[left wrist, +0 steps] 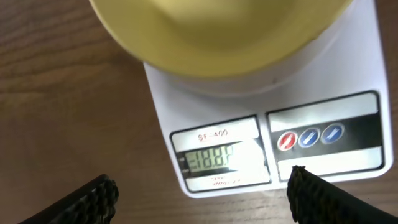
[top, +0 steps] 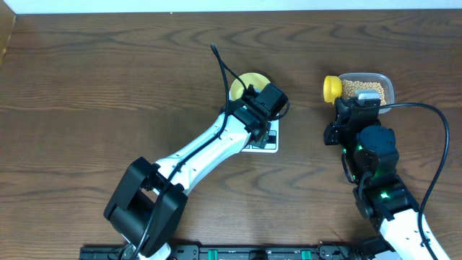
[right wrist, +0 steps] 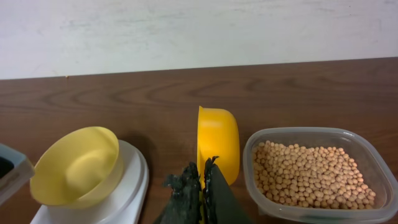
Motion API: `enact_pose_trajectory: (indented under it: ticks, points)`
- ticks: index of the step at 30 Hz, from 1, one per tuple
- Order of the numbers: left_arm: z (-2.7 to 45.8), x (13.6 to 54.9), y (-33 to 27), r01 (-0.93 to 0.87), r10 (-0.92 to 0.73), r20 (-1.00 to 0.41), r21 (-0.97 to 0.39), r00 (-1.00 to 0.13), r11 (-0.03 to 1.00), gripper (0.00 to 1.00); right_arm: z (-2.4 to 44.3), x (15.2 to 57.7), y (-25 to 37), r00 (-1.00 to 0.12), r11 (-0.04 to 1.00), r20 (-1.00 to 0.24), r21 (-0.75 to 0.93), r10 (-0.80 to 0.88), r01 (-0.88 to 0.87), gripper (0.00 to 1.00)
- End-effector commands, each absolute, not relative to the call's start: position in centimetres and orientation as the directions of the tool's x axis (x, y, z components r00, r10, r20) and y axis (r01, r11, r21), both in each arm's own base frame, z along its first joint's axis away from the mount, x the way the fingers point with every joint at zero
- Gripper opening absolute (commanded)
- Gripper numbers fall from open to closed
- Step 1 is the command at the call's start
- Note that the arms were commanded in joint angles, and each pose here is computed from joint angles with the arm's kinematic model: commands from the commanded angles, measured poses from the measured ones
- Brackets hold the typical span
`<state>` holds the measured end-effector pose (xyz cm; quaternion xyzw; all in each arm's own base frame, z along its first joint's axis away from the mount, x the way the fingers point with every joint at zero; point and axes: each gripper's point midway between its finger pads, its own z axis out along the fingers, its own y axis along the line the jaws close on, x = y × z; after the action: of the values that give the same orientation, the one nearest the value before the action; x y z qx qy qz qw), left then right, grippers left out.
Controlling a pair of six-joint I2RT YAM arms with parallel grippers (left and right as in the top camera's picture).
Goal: Scoop item into bowl and weigh 50g on scale
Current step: 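Lift the left gripper off the scale and pull it back left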
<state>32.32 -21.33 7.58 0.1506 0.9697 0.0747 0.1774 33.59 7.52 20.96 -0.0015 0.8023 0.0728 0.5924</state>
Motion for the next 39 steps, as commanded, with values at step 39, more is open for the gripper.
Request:
enact_pose_trajectory:
  ticks: [39]
  points:
    - [16.4,31.9,-17.3,0.530,0.438,-0.423,-0.124,-0.793,0.839,0.89,21.7,33.8,7.5,-0.285,0.990,-0.956,0.105,0.074,-0.094,0.01]
